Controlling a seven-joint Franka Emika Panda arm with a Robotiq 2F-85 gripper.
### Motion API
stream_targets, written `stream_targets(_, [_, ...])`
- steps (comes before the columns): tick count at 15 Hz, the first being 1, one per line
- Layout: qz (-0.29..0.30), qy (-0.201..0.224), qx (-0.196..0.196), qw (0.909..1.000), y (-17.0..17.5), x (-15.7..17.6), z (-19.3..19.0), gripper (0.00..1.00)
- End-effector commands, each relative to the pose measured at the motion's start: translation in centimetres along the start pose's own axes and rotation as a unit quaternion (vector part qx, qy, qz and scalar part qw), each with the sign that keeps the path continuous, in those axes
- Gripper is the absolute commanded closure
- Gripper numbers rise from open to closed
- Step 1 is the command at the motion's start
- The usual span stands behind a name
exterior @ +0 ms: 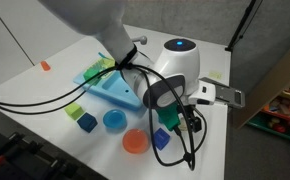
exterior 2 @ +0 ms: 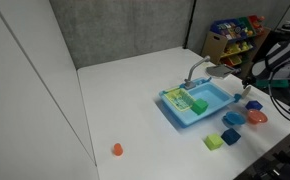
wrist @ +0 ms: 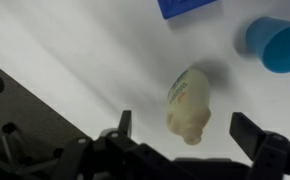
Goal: Put the soap bottle on top of the green block
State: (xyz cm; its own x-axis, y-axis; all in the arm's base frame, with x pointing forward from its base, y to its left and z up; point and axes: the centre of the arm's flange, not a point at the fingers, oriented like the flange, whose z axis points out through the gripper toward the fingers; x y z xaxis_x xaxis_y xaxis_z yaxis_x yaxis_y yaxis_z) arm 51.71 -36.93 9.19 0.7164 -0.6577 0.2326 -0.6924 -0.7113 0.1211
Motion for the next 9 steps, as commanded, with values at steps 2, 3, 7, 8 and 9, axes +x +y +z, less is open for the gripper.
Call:
stream_targets(2, [0.008,0.011,-0.001,0.9999,-0.7,1.5,3.0,0.00])
stream_targets(3, [0.005,0.011,-0.002,0.9999,-0.9,1.5,3.3,0.00])
stream_targets(7, [-0.002,0.007,-0.006,1.0000,-1.2,1.5,4.0,0.25])
stream_targets(8, [-0.003,0.007,-0.007,0.9999,-1.3,1.4,4.0,0.34])
stream_targets(9, [-0.005,0.006,-0.009,0.9999,-1.3,1.4,3.9,0.41])
